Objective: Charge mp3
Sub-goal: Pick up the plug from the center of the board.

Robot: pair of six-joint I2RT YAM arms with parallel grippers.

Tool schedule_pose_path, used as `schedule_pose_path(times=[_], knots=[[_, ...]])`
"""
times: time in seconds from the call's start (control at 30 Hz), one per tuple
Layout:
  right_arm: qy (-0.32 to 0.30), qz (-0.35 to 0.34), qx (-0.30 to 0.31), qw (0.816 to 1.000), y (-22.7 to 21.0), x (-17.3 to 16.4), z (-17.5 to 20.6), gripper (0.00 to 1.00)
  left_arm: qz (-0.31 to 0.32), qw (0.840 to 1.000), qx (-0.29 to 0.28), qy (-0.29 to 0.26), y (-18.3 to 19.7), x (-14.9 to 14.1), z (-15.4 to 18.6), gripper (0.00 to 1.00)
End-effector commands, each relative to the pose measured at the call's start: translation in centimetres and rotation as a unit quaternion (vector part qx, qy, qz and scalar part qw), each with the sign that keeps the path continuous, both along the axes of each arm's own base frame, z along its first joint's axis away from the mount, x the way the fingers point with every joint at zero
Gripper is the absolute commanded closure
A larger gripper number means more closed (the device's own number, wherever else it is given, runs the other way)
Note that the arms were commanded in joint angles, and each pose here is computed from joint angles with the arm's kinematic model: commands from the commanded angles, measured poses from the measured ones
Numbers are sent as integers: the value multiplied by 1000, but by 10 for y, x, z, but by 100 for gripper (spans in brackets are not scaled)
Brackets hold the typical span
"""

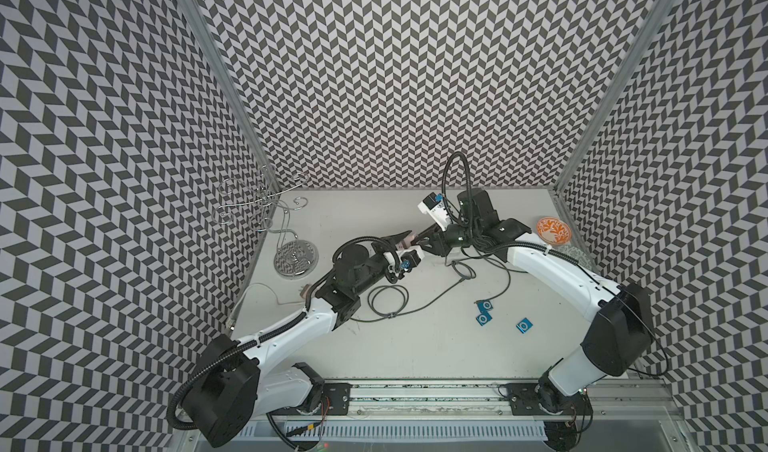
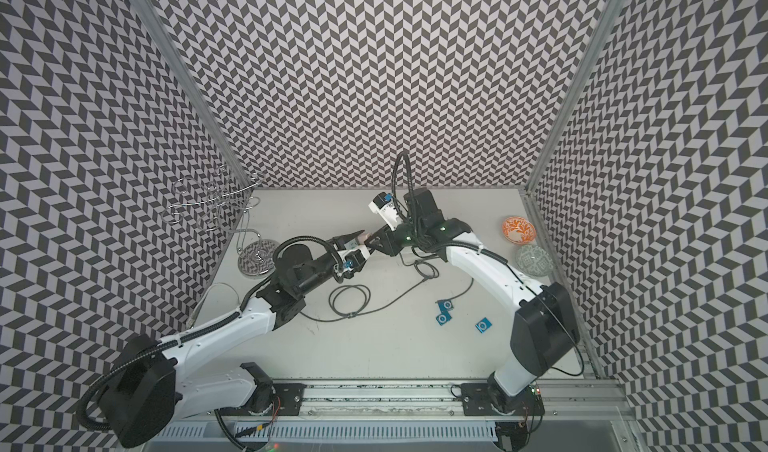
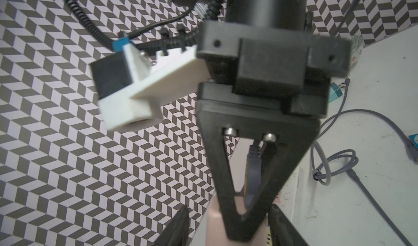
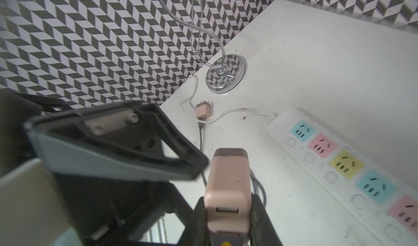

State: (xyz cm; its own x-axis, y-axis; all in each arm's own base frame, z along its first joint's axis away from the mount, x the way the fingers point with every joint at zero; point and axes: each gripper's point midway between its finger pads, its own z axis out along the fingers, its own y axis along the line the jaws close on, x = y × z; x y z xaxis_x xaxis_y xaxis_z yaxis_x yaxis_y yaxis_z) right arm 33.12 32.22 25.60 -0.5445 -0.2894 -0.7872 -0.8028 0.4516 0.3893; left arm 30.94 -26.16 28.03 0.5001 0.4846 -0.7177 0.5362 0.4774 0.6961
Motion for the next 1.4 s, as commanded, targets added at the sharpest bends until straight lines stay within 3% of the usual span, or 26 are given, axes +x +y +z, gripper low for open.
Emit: schedule_pose_path(times=[0.0,0.4,0.7,0.83,1.1,1.37], knots=[[-87,-21,13,996,-19,19,29,94,-11,999,-44,-13,13,-8,31,39],[-113,-9,19,993,-37,26,43,93,-5,1000,-21,17,36,-1,9,37],[-97,39,12,994,-33,9,40,90,-56,998,13,17,7,-4,-7,36],[-133,31,-21,990,-40,14,38,90,-58,998,1,30,1,3,-3,36],[-284,6,-139,949,-59,57,36,92,18,989,-105,99,47,38,14,35],[-345,64,-267,898,-71,85,-16,98,122,973,-155,117,87,66,14,35]])
